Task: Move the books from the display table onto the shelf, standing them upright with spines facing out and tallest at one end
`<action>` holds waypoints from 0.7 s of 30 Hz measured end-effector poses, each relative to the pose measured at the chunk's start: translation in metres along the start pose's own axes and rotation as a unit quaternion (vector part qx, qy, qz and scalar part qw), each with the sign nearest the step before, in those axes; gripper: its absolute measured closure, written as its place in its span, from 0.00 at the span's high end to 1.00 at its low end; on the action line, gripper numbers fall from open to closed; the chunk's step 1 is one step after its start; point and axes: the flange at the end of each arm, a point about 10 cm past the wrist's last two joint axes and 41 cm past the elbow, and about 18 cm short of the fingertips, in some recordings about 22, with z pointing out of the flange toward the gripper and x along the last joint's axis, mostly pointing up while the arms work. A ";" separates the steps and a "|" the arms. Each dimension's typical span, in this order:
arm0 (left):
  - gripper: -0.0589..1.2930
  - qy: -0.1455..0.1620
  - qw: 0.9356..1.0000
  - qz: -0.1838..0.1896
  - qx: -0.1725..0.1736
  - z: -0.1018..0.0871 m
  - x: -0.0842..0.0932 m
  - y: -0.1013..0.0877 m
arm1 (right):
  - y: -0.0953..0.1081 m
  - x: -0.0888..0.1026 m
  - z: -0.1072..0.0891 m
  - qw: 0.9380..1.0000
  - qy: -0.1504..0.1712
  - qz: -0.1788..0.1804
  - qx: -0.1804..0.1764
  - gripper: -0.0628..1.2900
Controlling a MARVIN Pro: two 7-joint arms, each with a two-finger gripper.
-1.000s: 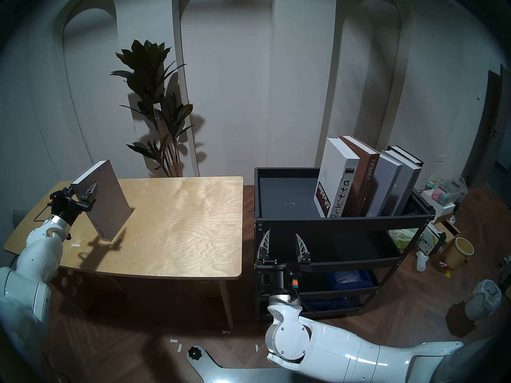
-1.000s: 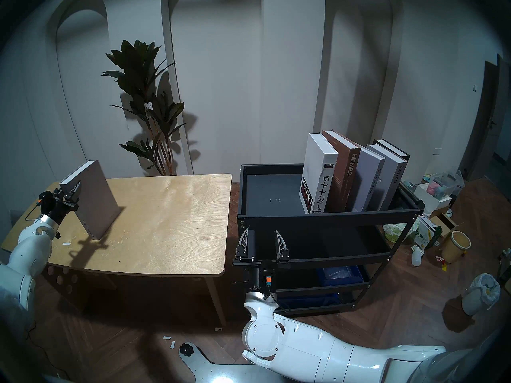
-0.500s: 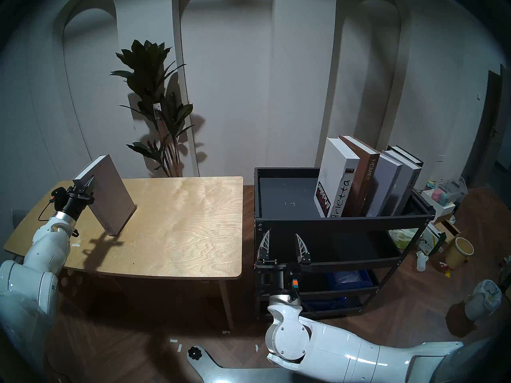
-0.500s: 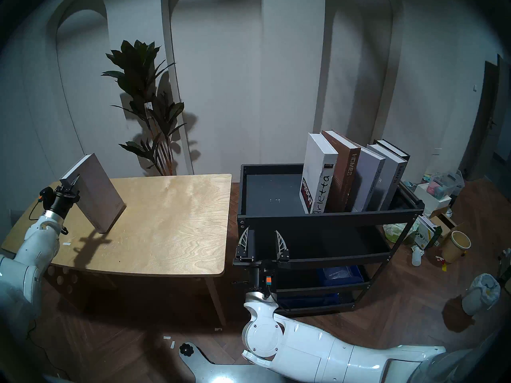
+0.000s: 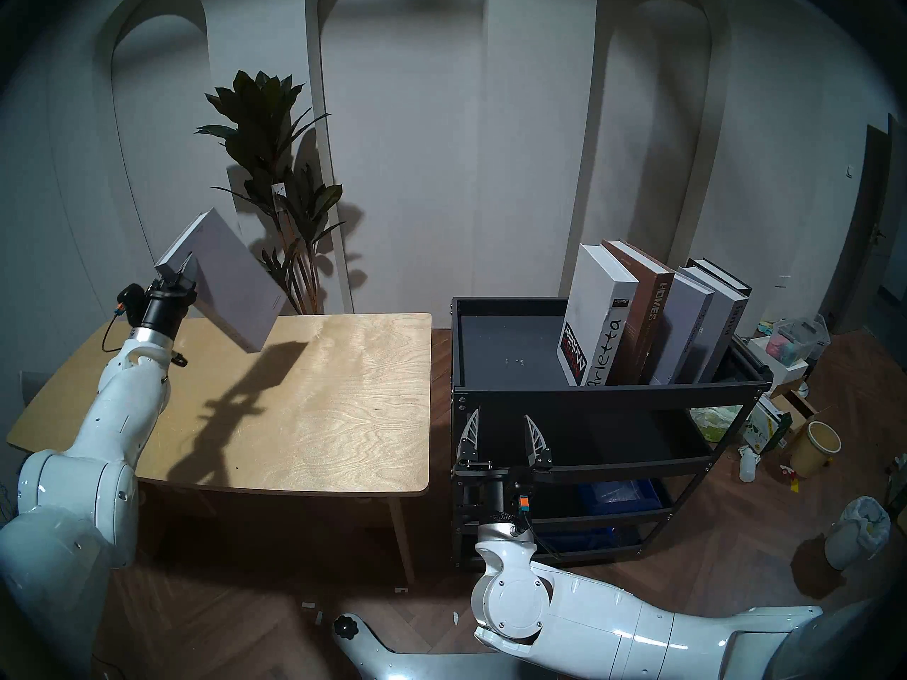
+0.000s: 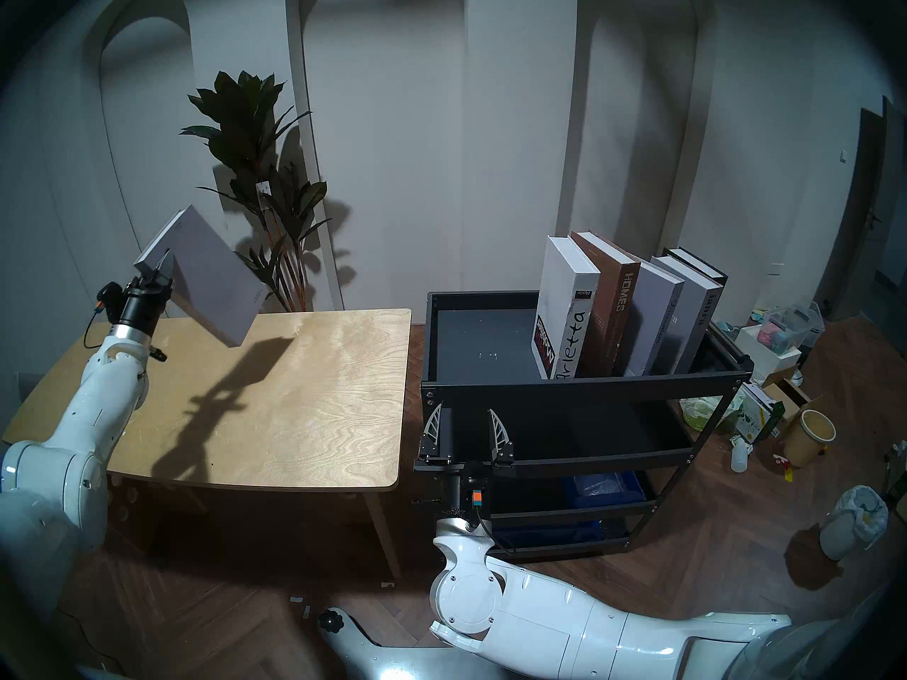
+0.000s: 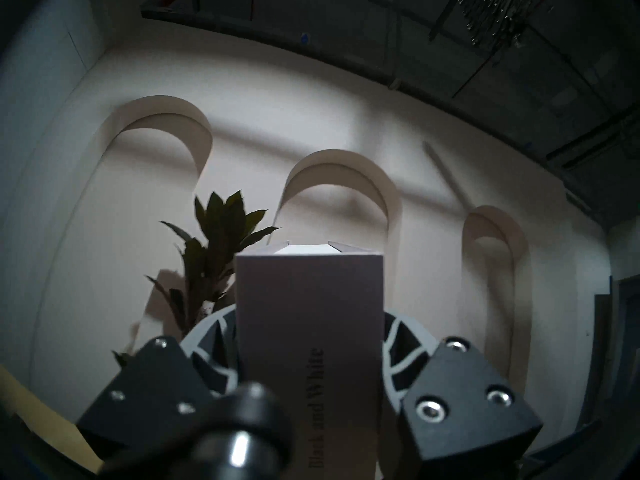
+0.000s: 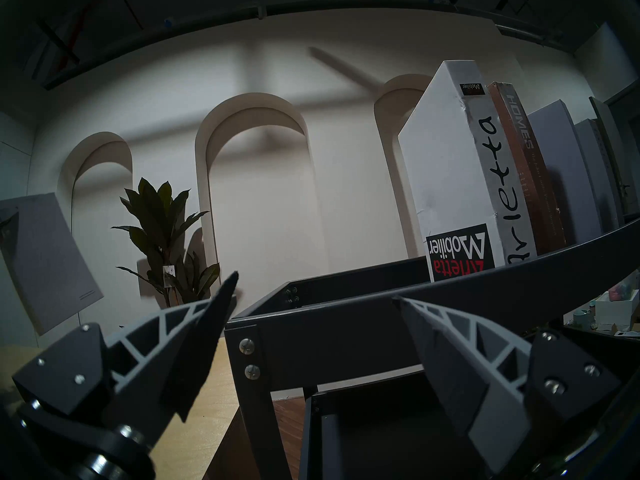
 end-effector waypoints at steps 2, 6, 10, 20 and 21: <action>0.41 0.005 1.000 -0.015 -0.019 0.013 -0.006 0.018 | 0.000 0.000 0.000 1.000 0.000 0.000 0.000 0.95; 0.41 0.011 0.997 -0.047 -0.052 0.033 -0.018 0.050 | 0.001 -0.001 0.000 1.000 0.000 -0.001 0.000 0.95; 0.40 0.013 0.991 -0.095 -0.094 0.054 -0.037 0.098 | 0.001 -0.001 0.000 1.000 -0.001 -0.003 0.000 0.95; 0.40 0.025 0.977 -0.163 -0.138 0.080 -0.055 0.169 | 0.002 -0.002 0.000 1.000 -0.001 -0.004 0.000 0.95; 0.40 0.025 0.975 -0.168 -0.139 0.081 -0.057 0.174 | 0.002 -0.002 0.000 1.000 -0.001 -0.004 0.000 0.95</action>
